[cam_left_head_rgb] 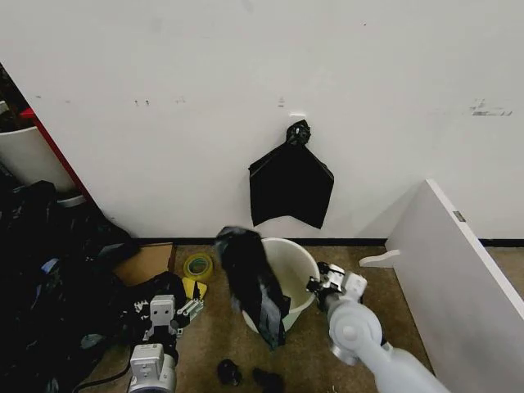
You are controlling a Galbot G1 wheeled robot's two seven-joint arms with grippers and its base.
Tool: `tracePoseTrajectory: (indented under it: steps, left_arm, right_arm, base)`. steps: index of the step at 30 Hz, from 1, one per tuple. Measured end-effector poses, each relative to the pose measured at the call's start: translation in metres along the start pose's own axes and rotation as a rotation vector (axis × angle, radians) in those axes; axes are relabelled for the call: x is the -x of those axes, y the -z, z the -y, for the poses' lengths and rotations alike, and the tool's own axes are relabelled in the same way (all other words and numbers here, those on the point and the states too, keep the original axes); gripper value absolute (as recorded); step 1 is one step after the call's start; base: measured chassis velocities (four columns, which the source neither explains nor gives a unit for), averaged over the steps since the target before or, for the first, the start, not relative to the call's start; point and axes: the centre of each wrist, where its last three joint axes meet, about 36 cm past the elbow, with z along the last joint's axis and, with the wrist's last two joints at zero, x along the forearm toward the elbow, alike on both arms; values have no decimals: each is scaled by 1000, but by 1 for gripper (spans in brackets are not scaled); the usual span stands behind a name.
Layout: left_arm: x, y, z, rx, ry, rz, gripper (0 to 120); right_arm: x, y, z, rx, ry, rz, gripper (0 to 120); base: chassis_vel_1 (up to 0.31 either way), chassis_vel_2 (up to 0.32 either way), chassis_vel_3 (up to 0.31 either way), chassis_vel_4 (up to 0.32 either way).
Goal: Place the garbage bag over the trash bin.
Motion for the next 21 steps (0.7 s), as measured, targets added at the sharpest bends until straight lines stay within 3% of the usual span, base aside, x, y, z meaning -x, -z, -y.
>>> tracePoseTrajectory:
  steps: [6,10,12,14,16,18,21]
  left_arm:
    - [0,0,0,2,-2,0,100]
    - [-1,0,-2,4,2,-2,100]
    - [-1,1,-3,6,7,0,100]
    - [0,1,-4,7,8,1,100]
    - [3,-1,-5,10,14,-2,100]
    - [5,-4,-6,14,18,-8,100]
    - [11,-10,-7,16,23,-24,100]
  right_arm:
    - [-2,-13,6,-55,10,34,8]
    - [-19,-8,0,-117,37,105,22]
    - [-38,-8,-6,-196,67,217,32]
    - [-44,-9,-7,-225,91,250,36]
    - [-70,-17,-11,-333,228,333,47]
    - [-85,-23,-13,-401,315,348,52]
    - [-102,-41,-20,-605,454,344,68]
  base:
    - [0,0,0,0]
    - [0,0,0,0]
    - [0,0,0,0]
    - [0,0,0,0]
    - [0,0,0,0]
    - [0,0,0,0]
    - [0,0,0,0]
